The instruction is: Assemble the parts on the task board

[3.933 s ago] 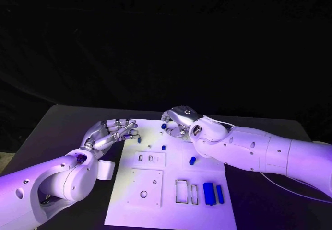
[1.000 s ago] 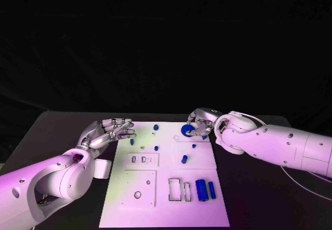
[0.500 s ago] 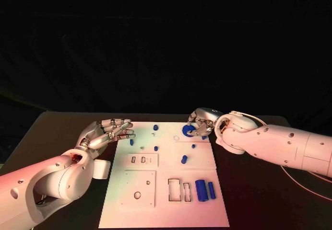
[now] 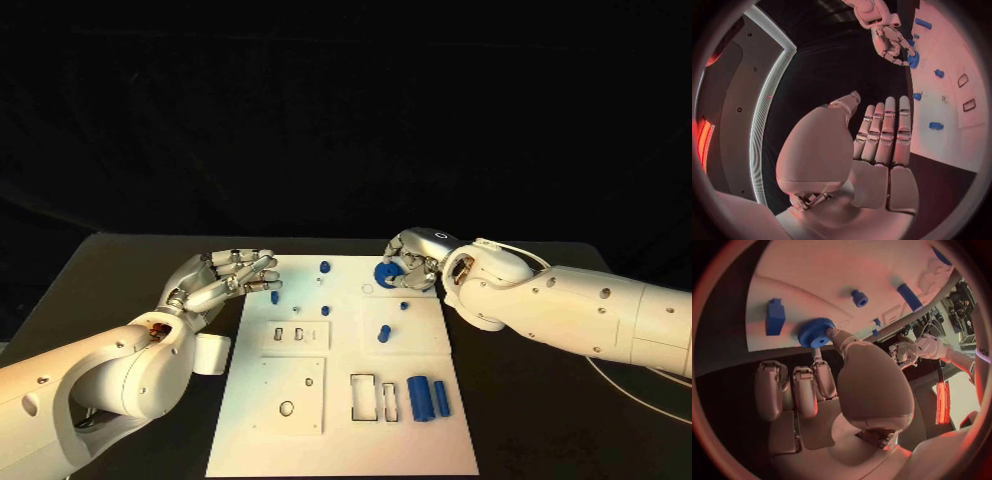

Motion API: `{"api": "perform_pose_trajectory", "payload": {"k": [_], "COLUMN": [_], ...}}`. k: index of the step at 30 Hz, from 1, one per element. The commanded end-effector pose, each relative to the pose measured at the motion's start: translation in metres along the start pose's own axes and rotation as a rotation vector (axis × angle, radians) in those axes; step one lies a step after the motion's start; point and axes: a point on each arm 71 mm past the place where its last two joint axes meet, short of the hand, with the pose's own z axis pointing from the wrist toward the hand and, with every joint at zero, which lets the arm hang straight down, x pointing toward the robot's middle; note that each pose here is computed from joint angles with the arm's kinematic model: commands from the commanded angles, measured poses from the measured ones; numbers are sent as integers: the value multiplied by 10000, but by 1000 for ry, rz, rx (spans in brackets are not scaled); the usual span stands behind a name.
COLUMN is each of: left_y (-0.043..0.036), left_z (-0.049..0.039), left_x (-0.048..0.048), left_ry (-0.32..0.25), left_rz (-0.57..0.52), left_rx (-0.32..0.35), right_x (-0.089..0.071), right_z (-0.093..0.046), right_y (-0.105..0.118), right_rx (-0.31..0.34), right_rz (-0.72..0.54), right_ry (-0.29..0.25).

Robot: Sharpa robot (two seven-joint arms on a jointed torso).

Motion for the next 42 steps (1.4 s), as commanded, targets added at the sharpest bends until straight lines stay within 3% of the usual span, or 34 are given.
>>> {"api": "perform_pose_trajectory", "payload": {"k": [1,10,21,27,42], "left_y": [-9,-8,-9,-11,-17], "left_z": [4,9,10,8,1], "left_x": [27,41,58,69,86], "left_ry": [18,20,23,26,31], "left_rz": [-11,-12,-14,-15,-17], "left_rx": [5,7,8,8,8], "right_x": [-36,-29,56,143,334], "right_z": [-18,8,210,323,414], "right_y": [119,606,999,1110,1184], "right_rx": [-56,-157,-217,-225,-225], "right_rz": [-42,-69,-84,-94,-100], "right_ry": [-65,-126,-152,-143,-101]}}
